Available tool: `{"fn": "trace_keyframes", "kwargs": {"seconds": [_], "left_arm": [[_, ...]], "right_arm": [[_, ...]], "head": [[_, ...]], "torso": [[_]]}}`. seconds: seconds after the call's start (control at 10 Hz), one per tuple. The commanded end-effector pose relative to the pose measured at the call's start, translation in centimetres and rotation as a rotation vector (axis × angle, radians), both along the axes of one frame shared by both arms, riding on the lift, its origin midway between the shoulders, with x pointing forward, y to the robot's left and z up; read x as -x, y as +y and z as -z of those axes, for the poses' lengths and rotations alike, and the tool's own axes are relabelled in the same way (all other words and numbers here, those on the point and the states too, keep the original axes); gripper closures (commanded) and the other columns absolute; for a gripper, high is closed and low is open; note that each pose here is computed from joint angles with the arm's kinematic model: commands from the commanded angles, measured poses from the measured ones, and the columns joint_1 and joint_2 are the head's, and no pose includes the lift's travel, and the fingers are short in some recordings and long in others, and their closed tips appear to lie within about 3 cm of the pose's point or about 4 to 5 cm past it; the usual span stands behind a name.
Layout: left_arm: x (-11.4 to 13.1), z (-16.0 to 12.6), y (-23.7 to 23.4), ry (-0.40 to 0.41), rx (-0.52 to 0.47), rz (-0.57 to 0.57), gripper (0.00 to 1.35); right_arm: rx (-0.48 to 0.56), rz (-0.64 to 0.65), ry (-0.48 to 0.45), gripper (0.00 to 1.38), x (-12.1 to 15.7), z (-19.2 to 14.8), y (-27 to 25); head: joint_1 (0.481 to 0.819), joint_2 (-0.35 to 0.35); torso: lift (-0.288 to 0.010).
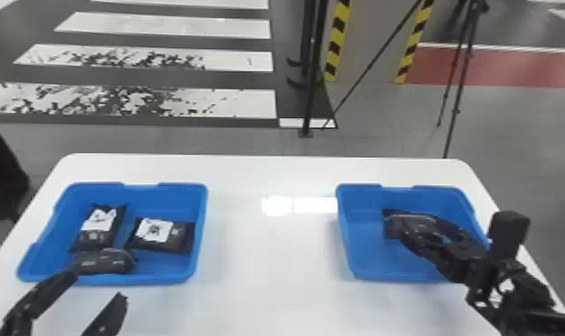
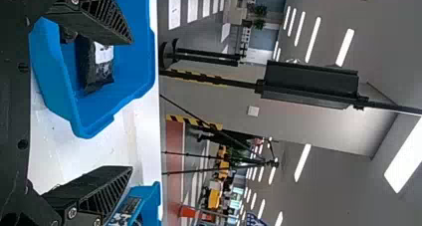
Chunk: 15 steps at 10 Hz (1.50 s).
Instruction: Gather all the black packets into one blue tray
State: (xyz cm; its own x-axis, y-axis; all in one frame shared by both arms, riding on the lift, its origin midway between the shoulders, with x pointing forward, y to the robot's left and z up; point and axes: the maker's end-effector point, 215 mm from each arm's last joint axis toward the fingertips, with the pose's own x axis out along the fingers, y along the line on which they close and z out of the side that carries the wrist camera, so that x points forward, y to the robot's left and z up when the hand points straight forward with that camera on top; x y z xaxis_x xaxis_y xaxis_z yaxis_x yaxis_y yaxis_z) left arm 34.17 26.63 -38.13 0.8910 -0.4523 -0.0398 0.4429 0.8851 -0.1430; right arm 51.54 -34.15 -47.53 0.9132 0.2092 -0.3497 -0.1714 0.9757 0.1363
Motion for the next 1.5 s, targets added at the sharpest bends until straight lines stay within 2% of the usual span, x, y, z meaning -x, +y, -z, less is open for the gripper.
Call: {"fn": "trace_keyframes", "kwargs": {"seconds": [0.0,0.2,0.3,0.4,0.5,0.7,0.9,1.1,1.4], "left_arm": [[0.0,0.2,-0.2,0.007,0.003,0.004,0.14],[-0.2,0.1,-0.4,0.005,0.005,0.009,0.14],[-0.3,0.2,-0.5,0.008,0.007,0.011,0.14],[-0.3,0.2,-0.7,0.008,0.012,0.015,0.14],[-0.6,0.1,-1.1,0.003,0.014,0.023,0.14],[-0.4,0.9,-2.3,0.022,0.04,0.039,0.14],[-0.8,0.6,-2.7,0.018,0.043,0.059,0.14],[-1.1,0.2,-2.9,0.007,0.049,0.068,0.14],[-2.6,-1.2,-4.9,0.019,0.19,0.133,0.14]], "right_arm": [[0.015,0.03,0.05,0.2,-0.5,1.3,-1.9],[0.011,0.046,0.131,0.2,-0.4,3.7,-3.0],[0.014,0.048,0.153,0.25,-0.6,4.3,-3.2],[-0.005,0.037,0.169,0.47,-1.2,4.9,-3.1],[-0.008,0.032,0.161,0.93,-1.6,4.7,-3.1],[-0.001,0.03,0.125,1.3,-2.1,3.8,-3.0],[0.018,0.023,0.073,1.28,-2.0,2.4,-3.0],[0.067,0.025,-0.021,1.28,0.1,-2.3,-3.3],[0.091,-0.03,-0.133,1.28,3.7,-9.1,0.3]], "head": [[0.695,-0.095],[0.695,-0.124],[0.695,-0.136],[0.695,-0.142],[0.695,-0.144],[0.695,-0.15],[0.695,-0.163],[0.695,-0.168],[0.695,-0.176]], "torso": [[-0.11],[-0.11],[-0.11],[-0.11],[-0.11],[-0.11],[-0.11],[-0.11],[-0.11]]}}
